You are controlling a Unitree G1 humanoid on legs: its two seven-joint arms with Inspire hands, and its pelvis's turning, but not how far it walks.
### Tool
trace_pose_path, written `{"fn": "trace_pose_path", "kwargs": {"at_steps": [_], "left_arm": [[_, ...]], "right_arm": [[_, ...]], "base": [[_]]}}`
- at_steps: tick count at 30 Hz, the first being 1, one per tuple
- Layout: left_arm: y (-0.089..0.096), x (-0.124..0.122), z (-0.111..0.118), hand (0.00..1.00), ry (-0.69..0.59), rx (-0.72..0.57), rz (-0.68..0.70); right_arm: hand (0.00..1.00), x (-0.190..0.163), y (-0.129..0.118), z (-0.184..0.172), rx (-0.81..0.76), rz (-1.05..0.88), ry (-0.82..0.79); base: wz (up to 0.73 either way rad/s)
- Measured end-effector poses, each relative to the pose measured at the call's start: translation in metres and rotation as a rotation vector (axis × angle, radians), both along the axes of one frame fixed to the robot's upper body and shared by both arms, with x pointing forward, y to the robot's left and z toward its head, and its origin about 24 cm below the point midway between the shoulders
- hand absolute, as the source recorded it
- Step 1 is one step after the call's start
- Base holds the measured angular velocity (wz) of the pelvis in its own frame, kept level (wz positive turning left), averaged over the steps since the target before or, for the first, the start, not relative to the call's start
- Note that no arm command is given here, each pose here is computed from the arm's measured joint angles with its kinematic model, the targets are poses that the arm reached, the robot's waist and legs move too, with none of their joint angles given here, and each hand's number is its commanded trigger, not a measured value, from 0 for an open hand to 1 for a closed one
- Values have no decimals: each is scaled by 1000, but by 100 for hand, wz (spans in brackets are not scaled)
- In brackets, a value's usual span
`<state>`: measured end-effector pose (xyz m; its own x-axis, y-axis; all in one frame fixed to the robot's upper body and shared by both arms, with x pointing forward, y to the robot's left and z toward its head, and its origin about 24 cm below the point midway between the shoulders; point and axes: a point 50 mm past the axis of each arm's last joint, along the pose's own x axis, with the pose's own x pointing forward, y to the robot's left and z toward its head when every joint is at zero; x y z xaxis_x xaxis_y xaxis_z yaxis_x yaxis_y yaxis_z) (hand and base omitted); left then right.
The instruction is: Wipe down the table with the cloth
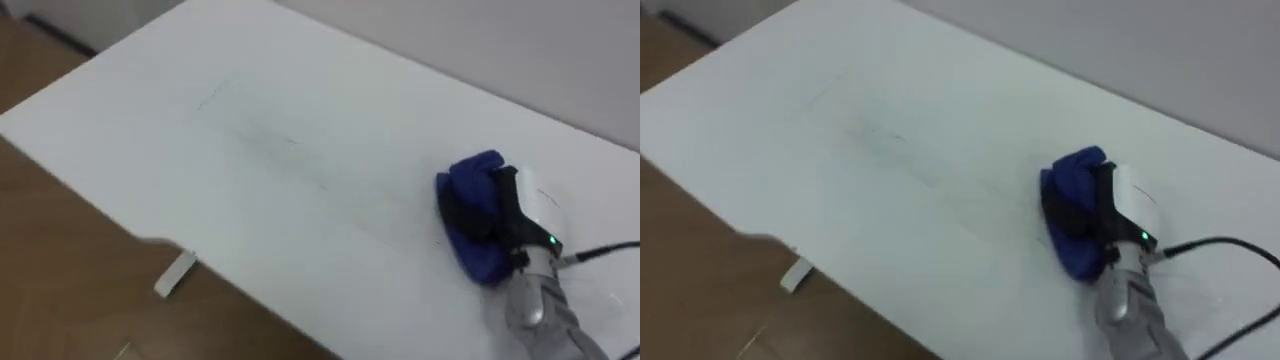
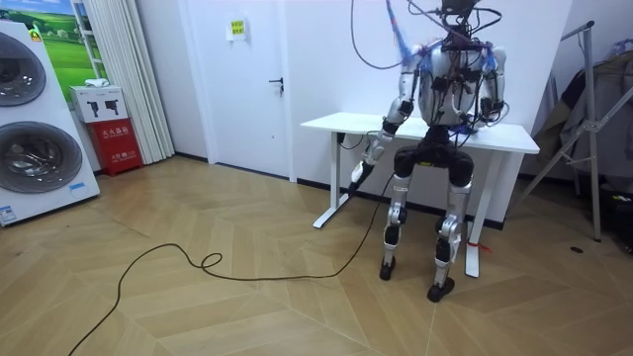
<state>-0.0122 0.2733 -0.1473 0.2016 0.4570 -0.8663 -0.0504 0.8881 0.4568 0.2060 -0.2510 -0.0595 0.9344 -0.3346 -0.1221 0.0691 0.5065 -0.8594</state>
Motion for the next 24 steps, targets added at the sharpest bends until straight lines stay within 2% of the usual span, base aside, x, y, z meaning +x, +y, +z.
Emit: {"fn": "trace_pose_path", "kwargs": {"at_steps": [6,13,18,19,20,24], "left_arm": [[6,39,10,0,-166,63,20],[6,46,13,0,-210,74,20],[-3,41,9,0,-217,36,76],[-4,39,9,0,-213,31,84],[-5,40,8,0,-217,27,90],[-9,45,5,0,-210,10,81]], "right_arm": [[100,-16,-6,-5,-10,-44,4],[100,-20,-2,-1,-16,-30,-23],[100,-17,3,5,-28,5,-35],[85,-16,5,6,-41,17,-37],[1,-15,7,7,-48,24,-34],[0,-9,12,11,-54,36,-27]], "base": [[-46],[-11],[-7],[-8],[-8],[-11]]}}
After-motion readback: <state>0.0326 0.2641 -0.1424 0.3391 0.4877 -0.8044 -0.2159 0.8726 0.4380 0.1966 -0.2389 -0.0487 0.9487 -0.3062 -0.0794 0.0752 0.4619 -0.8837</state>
